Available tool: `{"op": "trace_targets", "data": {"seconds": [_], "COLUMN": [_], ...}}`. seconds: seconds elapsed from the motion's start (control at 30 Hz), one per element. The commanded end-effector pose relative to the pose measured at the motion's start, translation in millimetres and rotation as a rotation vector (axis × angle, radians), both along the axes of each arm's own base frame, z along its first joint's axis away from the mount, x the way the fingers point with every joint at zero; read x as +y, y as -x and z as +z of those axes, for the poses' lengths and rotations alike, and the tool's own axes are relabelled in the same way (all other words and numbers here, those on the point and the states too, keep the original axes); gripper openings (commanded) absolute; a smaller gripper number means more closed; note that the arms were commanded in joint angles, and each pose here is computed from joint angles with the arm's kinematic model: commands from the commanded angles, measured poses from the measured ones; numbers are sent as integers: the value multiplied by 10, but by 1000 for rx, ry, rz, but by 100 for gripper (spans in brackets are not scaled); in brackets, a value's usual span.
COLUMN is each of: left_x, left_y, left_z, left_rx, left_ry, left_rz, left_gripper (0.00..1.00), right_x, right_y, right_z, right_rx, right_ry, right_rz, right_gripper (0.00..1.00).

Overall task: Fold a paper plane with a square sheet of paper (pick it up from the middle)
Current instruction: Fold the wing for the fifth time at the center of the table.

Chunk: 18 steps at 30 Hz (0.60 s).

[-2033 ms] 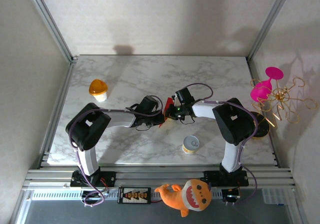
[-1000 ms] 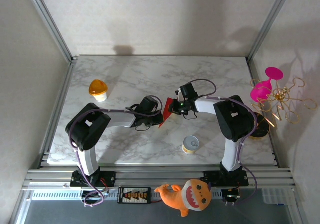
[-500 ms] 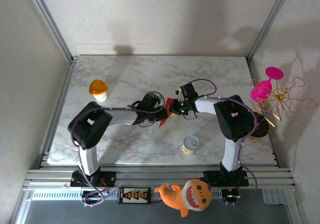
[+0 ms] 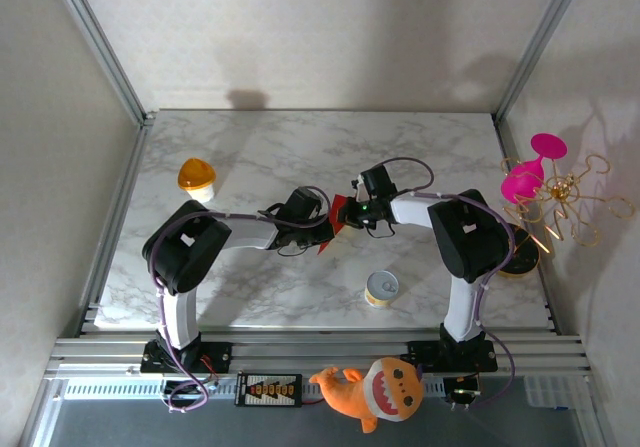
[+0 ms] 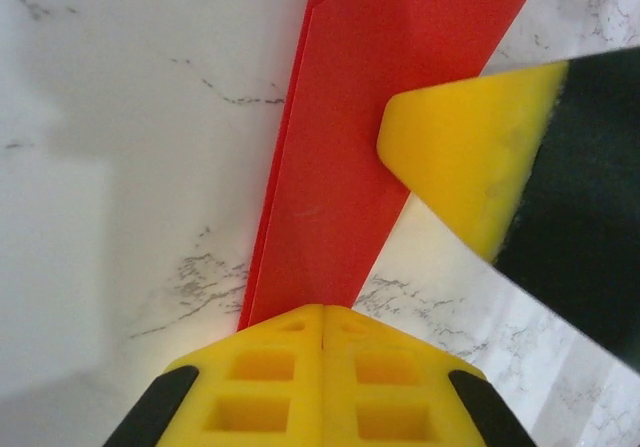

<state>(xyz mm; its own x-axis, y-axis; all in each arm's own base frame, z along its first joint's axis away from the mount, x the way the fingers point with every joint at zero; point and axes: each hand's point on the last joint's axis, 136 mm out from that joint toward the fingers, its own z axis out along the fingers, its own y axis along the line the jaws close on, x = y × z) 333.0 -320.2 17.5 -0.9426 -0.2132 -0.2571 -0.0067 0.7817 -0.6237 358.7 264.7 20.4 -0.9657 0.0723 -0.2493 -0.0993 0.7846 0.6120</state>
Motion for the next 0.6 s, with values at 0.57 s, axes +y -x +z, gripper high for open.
{"op": "trace_targets", "data": {"seconds": [0.57], "left_x": [419], "left_y": [403], "left_z": [-524], "left_rx": [150], "left_ry": [-158], "left_rz": [19], "left_gripper": [0], "right_x": [-773], "right_y": [-754], "right_z": [-261], "right_rx": [-34], "right_ry": [82], "right_rz": [-216], "right_gripper": [9]}}
